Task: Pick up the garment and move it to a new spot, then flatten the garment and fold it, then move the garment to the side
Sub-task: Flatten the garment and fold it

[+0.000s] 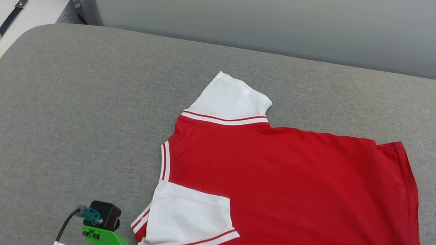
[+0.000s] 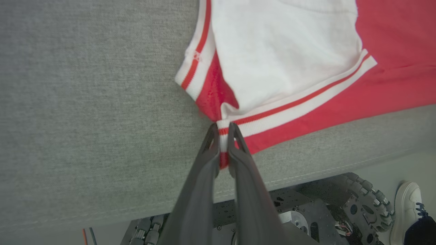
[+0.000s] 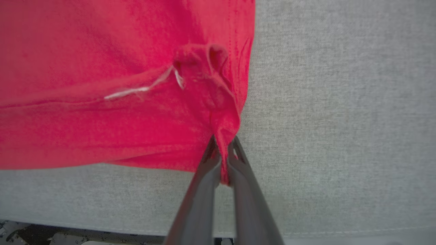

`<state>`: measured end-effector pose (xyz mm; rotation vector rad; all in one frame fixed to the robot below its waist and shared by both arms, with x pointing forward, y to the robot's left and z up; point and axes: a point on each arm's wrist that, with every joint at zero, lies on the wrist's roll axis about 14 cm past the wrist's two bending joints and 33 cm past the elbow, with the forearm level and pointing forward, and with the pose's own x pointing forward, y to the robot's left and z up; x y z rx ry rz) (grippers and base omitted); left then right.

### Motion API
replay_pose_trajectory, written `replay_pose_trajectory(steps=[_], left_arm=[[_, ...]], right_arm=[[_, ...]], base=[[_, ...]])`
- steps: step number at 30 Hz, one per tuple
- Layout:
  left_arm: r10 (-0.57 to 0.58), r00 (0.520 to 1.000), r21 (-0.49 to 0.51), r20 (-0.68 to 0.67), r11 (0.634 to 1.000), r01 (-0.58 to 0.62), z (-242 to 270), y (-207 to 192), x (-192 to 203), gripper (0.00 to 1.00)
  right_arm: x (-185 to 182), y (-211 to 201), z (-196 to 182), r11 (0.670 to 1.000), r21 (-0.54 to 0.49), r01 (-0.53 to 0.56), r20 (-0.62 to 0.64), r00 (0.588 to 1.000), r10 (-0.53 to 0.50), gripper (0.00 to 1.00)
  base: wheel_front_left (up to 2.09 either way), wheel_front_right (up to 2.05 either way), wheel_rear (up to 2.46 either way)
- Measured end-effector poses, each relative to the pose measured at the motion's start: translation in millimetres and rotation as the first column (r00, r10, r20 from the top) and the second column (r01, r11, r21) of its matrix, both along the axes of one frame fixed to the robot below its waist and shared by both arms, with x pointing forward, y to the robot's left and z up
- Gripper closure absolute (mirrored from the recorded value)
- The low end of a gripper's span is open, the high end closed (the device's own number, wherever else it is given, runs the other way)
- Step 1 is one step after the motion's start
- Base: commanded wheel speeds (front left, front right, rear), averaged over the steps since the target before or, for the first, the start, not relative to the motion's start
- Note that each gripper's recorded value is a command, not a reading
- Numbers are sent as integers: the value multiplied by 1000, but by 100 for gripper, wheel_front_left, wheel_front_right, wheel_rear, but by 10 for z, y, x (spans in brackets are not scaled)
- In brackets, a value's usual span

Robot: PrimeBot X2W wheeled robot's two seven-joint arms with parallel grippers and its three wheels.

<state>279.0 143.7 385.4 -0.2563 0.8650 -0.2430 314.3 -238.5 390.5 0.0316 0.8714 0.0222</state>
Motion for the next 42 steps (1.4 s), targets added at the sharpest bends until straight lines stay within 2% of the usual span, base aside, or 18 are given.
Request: replay_pose_trajectory(steps=[11,12,13,14,20,24,28,32,35,37,42], left_arm=[[-11,997,7,-77,1000,11,-254,-25,-32,100],[-9,997,11,-79,1000,10,-267,-14,-28,63],[-5,997,18,-77,1000,7,-284,3,-24,28],[-4,997,23,-76,1000,6,-296,10,-20,0],[-4,999,17,-33,1000,4,-259,-27,34,0],[4,999,16,44,1000,-5,-138,-11,130,0],[19,989,21,143,1000,-22,49,54,268,0],[15,956,22,294,1000,-23,344,72,434,0],[7,891,17,455,1000,-17,693,40,631,0],[1,826,17,563,1000,-13,947,18,744,0],[9,705,21,709,999,-34,1298,7,856,0]], right_arm=[[-71,23,-170,1000,13,24,-51,998,-23,100],[-68,25,-179,1000,13,24,-52,998,-23,100],[-59,26,-184,1000,14,25,-52,998,-24,79],[-40,28,-180,1000,14,24,-43,999,-23,0],[-9,37,-145,1000,13,15,-13,1000,-15,0],[27,23,-39,1000,7,11,43,999,-12,0],[114,6,174,1000,-7,-1,142,990,1,0],[234,36,480,1000,-6,-15,286,958,16,0],[375,69,789,1000,-6,-27,427,904,27,0],[460,119,996,999,27,-31,526,851,13,0],[517,190,1292,998,19,-59,688,725,30,0]], base=[[0,0,0],[0,0,0],[0,0,0],[0,0,0],[0,0,0],[0,0,0],[0,0,0],[0,0,0],[0,0,0],[0,0,0],[0,0,0]])
